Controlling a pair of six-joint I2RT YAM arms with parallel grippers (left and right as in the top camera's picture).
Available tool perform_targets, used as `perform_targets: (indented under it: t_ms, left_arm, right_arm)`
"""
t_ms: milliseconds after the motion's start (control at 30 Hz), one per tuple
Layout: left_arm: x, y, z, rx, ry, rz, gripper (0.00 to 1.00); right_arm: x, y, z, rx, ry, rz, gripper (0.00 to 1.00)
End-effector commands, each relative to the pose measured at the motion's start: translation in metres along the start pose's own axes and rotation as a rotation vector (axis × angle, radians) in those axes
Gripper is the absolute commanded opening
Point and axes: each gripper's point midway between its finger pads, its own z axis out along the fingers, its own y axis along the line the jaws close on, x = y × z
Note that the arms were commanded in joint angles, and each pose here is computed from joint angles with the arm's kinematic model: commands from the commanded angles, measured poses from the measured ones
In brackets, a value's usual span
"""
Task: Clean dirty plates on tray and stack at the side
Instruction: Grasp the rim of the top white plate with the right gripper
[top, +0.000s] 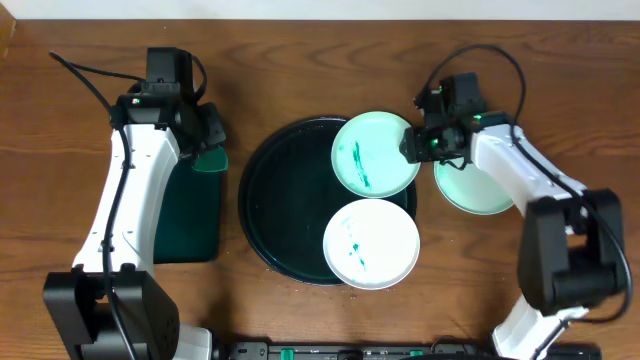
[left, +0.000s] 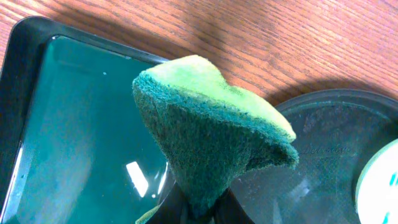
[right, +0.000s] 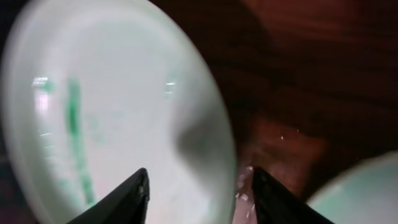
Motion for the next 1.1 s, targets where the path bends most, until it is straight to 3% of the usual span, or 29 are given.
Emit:
perform_targets:
  t_ms: [0,67,233,267,500,633,1067]
  left_arm:
    - [0.0,0.004,0.004,-0.017,0.005,0.014,0.07]
    - [-0.001,0.004,0.004,-0.016,0.003,0.014,0.08]
    - [-0.001,0.004,0.004,-0.016,0.003,0.014,0.07]
    - [-0.001,0.004,0.004,-0.016,0.003,0.014,0.07]
    - [0.0,0.004,0.004,-0.016,0.004,0.014,0.07]
    - [0.001,0.004,0.004,-0.017,0.007,0.014,0.07]
    - [0.009,0.002,0.009,-0.011,0.034,0.025,0.07]
  right_arm:
    - [-0.017,-0.011,0.004,0.091,-0.026,-0.037,0.47]
    - [-0.018,-0.011,0.005,0.092,-0.026,-0.037,0.38]
    - [-0.021,-0.007,0.001,0.083,-0.029,-0.014,0.03]
    - [-0.022,-0.003,-0.002,0.076,-0.025,-0.013,0.01]
    - [-0.031,0.047,-0.018,-0.027,0.007,0.015,0.01]
    - [-0.017,0.078,-0.014,-0.057,0.056,0.041,0.01]
    - [0.024,0.118,0.051,-0.06,0.186,0.067,0.01]
